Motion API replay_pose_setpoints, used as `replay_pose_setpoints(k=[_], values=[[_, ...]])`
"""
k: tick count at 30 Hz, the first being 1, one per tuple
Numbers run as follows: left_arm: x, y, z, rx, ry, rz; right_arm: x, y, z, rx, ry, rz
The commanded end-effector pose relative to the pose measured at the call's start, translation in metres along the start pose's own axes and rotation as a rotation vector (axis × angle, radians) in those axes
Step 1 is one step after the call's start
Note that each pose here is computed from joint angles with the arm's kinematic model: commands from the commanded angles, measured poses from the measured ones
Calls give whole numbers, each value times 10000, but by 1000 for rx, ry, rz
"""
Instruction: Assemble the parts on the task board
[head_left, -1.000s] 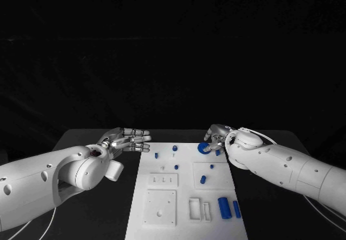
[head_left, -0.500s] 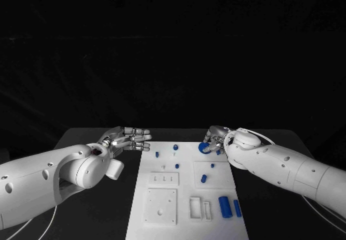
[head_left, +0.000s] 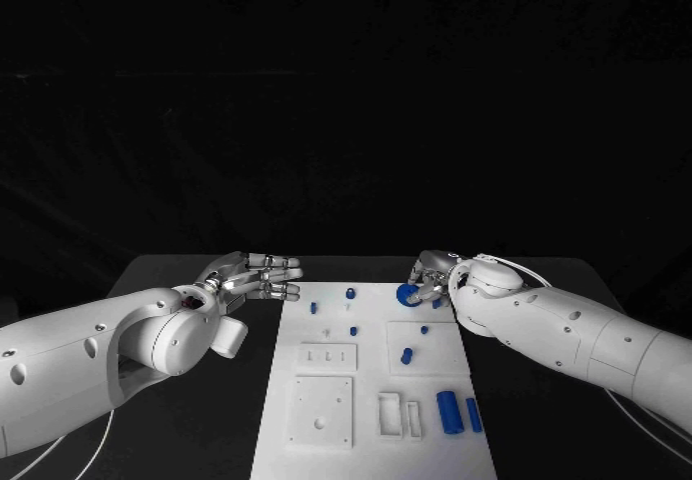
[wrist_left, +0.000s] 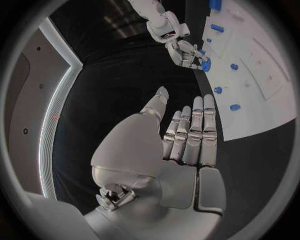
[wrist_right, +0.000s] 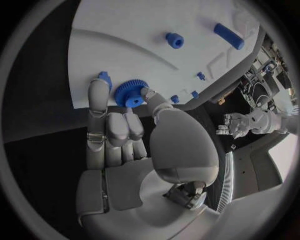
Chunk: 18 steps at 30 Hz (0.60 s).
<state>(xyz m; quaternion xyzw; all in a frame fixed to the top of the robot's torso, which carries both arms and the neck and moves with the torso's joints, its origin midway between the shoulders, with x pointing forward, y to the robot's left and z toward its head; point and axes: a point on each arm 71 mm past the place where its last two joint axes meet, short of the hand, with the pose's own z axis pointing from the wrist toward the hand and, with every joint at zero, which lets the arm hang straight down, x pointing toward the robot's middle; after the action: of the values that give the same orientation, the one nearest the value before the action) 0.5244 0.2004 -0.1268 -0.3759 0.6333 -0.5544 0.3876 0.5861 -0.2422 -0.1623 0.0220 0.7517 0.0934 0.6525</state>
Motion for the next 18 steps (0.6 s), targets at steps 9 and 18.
replay_pose_setpoints(k=[9,18], values=[[16,-6,4,4,16,1,53,-20,-13,10,32,-35],[14,-1,6,2,16,1,62,-6,-18,6,34,-36]])
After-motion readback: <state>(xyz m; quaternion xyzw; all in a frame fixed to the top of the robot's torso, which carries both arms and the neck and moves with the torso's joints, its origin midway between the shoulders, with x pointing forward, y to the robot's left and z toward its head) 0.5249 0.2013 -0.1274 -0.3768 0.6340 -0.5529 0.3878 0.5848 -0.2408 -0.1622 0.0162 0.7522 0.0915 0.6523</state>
